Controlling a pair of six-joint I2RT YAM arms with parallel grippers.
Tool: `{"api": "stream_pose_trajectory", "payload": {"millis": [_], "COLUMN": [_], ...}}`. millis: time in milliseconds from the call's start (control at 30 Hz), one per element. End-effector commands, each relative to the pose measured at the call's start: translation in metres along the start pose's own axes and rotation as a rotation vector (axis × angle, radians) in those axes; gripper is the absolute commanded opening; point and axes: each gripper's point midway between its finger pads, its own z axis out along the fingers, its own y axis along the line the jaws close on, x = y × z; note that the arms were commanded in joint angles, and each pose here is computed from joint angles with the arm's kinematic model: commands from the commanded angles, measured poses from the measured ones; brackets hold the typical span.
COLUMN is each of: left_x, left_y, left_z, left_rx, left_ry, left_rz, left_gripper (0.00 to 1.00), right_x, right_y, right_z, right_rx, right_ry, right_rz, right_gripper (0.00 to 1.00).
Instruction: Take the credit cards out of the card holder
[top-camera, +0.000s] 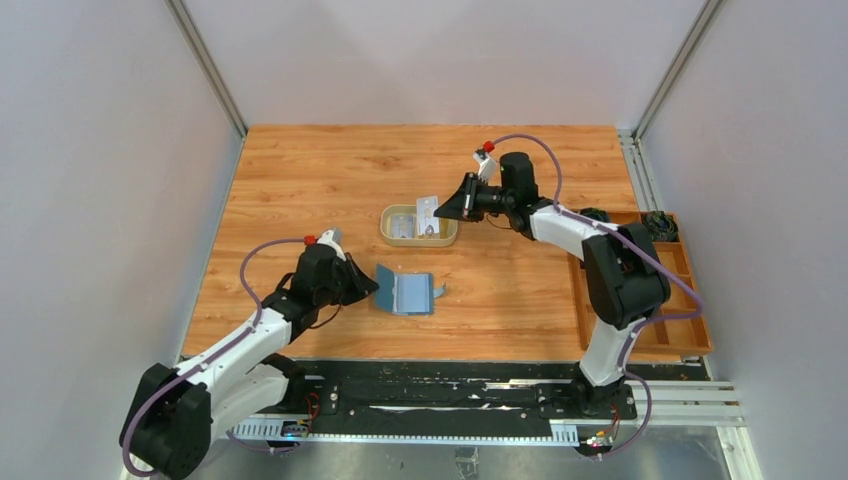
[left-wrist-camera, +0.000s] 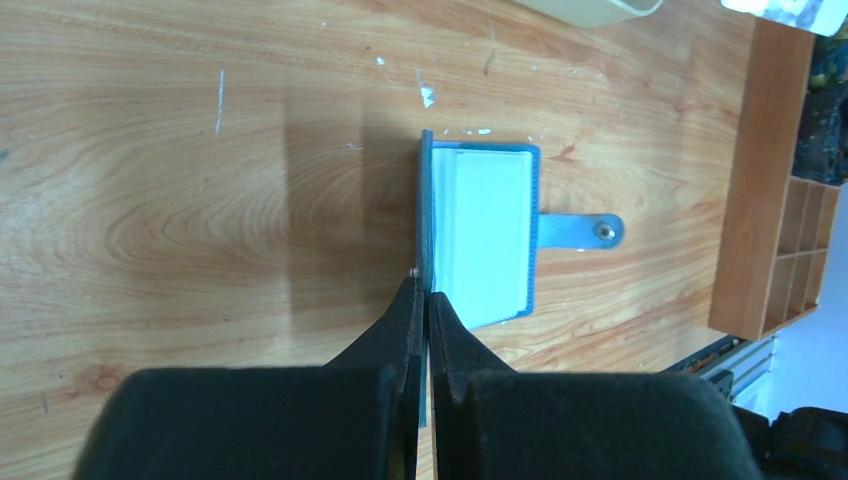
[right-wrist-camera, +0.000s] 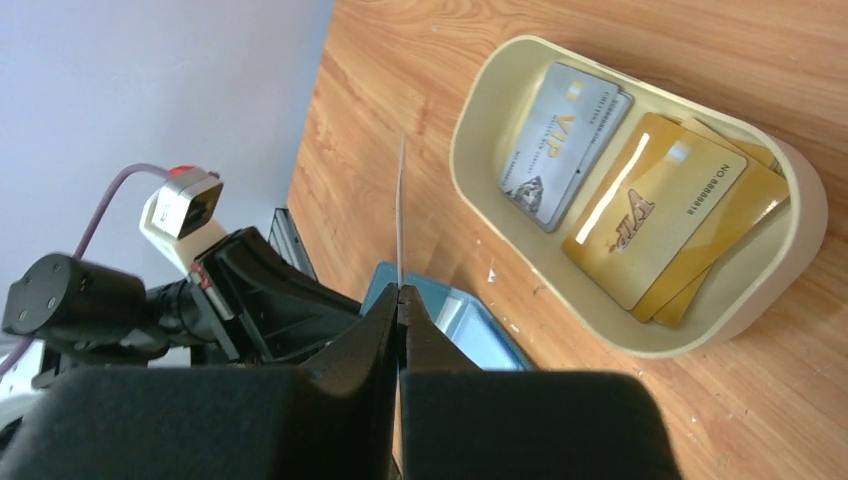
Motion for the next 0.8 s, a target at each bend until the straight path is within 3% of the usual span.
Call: {"api": "stream_pose_trajectory", "payload": {"millis": [0, 267, 767], "left_x": [0.004, 0.013, 0.007], "left_y": [0.016, 0.034, 0.052], "left_z": [0.006, 0.016, 0.015], "left_rx": [-0.039, -0.083, -0.155], "left_ry": [0.0, 0.028, 0.04], "left_rz": [0.016, 0.003, 0.033], "left_gripper": [0.0, 0.09, 0.6], "right_x": [0.006, 0.003, 0.008], "right_y": [-0.011, -0.025, -0.047], "right_z": [0.025, 0.063, 0.105], "right_rx": [0.055, 0.079, 0.113], "right_ry": [0.035, 0.048, 0.062], "right_rz": [0.039, 0.096, 0.162], "right_gripper": [0.0, 0.0, 0.0]}}
